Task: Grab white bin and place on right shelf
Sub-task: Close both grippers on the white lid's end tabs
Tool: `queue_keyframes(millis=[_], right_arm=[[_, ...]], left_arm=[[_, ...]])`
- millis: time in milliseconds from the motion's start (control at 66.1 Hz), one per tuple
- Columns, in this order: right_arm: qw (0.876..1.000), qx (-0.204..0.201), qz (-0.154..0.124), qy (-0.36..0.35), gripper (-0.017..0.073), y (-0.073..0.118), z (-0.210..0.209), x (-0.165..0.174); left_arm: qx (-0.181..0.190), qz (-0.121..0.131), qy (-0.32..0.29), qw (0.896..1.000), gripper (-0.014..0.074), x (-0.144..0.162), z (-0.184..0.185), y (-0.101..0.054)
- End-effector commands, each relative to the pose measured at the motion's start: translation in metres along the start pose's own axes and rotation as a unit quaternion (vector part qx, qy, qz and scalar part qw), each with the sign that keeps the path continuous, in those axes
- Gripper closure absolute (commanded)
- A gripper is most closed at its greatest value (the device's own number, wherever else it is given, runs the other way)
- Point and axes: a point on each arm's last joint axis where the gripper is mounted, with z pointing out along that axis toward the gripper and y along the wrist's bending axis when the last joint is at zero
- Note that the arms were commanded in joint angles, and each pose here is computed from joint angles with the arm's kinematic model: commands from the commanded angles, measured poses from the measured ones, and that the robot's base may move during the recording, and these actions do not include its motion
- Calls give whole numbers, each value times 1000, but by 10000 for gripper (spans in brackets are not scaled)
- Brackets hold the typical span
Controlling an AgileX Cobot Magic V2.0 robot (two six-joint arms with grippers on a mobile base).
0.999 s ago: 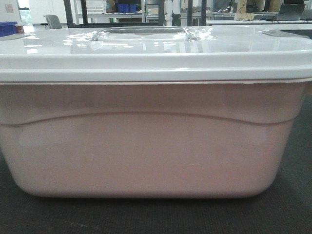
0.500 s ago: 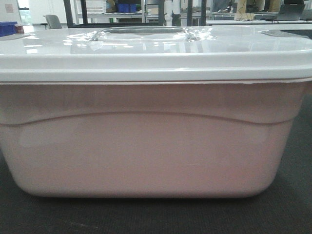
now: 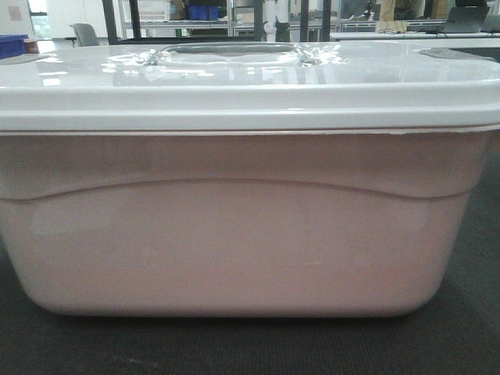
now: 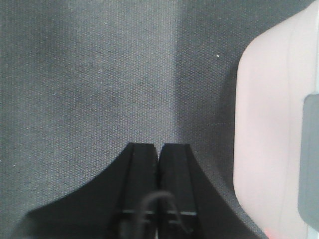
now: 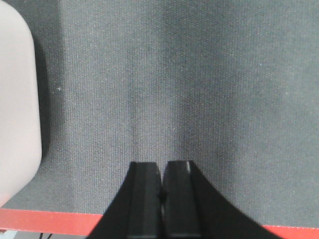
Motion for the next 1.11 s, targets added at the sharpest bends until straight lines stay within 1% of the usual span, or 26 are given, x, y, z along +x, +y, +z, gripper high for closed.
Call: queue_keyframes(millis=[0,30,45,61,76,136,182,227,378,469,560,681,712,727,757,787,802,833,863,893,924,939,969,1014,1029,1090], right_arm=[[1000,-5,-14,-6,79,3,-12,0],[1000,-5,-14,-3,3,2,-11,0],[1000,-5,-14,-1,-32,2,-11,0],[1000,-5,-14,0,-65,2,-10,0],[1000,-5,-14,0,-92,2,-10,0],[1000,-5,-12,1,-69,2,-9,-1],[1000,-6,-11,-3,-62,2,-9,-2],[1000,-10,-9,-6,-62,3,-9,-2],[999,-33,-2,-17,-62,7,-10,-4],[998,-55,5,-20,-62,12,-11,-5],[995,-88,13,-34,-62,18,-16,-8],[991,-115,12,-71,-62,24,-30,-17],[990,-118,11,-77,-62,24,-33,-18],[989,-121,11,-80,-62,24,-35,-19],[988,-129,10,-82,-62,25,-36,-20],[987,-140,12,-83,-62,23,-37,-20],[986,-145,12,-81,-62,23,-37,-20],[984,-156,13,-81,-62,21,-37,-20],[982,-171,15,-81,-62,20,-36,-20],[978,-191,18,-79,-62,17,-35,-21],[973,-214,18,-81,-62,16,-35,-21],[972,-217,22,-81,-62,14,-34,-22],[968,-237,27,-78,-62,12,-31,-22],[957,-277,35,-74,-62,9,-25,-22],[955,-285,33,-73,-62,8,-23,-21],[945,-318,40,-67,-62,4,-12,-19]], left_arm=[[13,-3,-45,999,452,-8,-15,-6],[13,-3,-45,999,373,-8,-15,-6],[13,-3,-45,999,357,-8,-15,-6],[13,-3,-45,999,309,-8,-15,-6],[13,-3,-45,999,294,-8,-15,-6],[12,-2,-45,999,156,-8,-15,-6],[12,-2,-42,999,101,-7,-15,-6],[12,0,-35,999,73,-6,-15,-6],[12,1,-23,1000,97,-4,-15,-6],[27,-7,-25,999,129,-4,-16,-8],[61,-27,-31,997,151,-8,-22,-14],[96,-60,-49,992,155,-16,-35,-11],[116,-66,-56,989,155,-18,-39,-11],[125,-62,-59,988,155,-18,-40,-10],[148,-63,-66,985,155,-20,-42,-9],[191,-55,-73,977,155,-20,-45,-10],[197,-57,-72,976,155,-20,-45,-8],[230,-59,-78,968,155,-20,-48,-8],[249,-57,-83,963,155,-19,-48,-6],[261,-63,-90,959,155,-19,-48,-2],[270,-62,-94,956,155,-18,-48,1],[276,-63,-97,954,155,-18,-48,3],[279,-63,-100,953,155,-17,-45,6],[282,-64,-102,952,155,-14,-42,11],[283,-64,-102,951,155,-13,-40,12],[296,-60,-96,948,155,-8,-34,13]])
